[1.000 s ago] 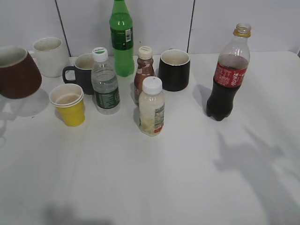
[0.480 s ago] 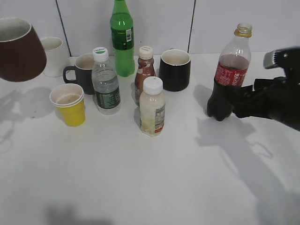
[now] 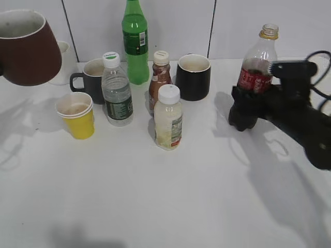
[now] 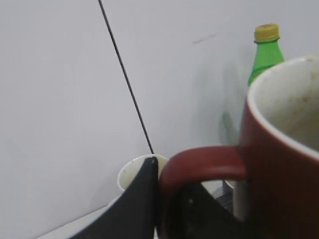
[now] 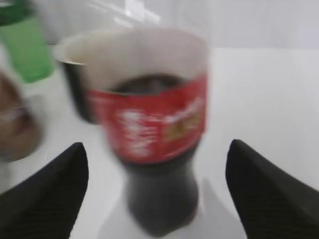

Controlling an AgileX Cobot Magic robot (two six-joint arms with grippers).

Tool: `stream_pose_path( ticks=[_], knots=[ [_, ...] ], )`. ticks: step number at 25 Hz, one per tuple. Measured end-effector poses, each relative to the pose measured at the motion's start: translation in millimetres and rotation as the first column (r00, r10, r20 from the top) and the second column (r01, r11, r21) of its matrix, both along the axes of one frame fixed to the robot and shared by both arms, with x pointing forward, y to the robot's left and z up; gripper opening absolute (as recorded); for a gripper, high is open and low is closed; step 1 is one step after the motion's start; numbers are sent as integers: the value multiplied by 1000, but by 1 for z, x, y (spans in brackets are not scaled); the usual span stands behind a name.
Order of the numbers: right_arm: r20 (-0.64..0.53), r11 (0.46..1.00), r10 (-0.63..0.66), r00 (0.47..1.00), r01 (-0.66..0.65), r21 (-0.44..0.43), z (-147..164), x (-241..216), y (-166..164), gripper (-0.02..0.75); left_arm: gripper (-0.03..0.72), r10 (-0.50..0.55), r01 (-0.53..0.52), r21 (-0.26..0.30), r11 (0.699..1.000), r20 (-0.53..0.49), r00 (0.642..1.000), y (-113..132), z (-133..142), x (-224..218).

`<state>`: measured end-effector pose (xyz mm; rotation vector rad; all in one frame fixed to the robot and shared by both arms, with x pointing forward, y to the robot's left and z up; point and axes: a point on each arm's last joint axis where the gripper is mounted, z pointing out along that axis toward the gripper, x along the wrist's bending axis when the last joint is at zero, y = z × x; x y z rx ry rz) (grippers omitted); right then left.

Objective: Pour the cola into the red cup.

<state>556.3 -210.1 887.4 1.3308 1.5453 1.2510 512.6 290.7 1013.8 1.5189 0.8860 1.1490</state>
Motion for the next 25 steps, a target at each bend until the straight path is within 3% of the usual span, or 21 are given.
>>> stream_pose_path(
  ticks=[3,5,6,9,13,16,19,25],
  knots=[
    [23,1000,-5,1000,5,8,-6,20,5,615,49,-9,9,2,1000,-9,1000,-3,-1,0],
    [35,1000,-6,999,6,1,-5,25,7,479,49,-23,23,-6,1000,-16,1000,-7,-1,-1],
    [35,1000,-3,999,3,-10,-5,25,7,462,49,-31,31,-9,999,-18,999,-9,-1,-1],
    [41,996,51,998,-48,-76,8,22,9,465,49,-60,59,-17,998,-63,996,-21,-2,-4],
    [108,961,168,980,-138,-241,55,12,23,465,49,-110,110,-5,994,-138,984,-44,-4,-11],
    [124,891,281,952,-210,-402,87,4,40,465,49,-170,171,-11,985,-185,968,-67,-6,-17],
    [130,780,387,913,-249,-574,108,-1,55,465,49,-229,238,6,971,-238,944,-92,-6,-23],
    [148,562,522,840,-208,-800,128,-2,81,465,49,-293,303,-2,953,-259,920,-123,1,-20]
  ],
)
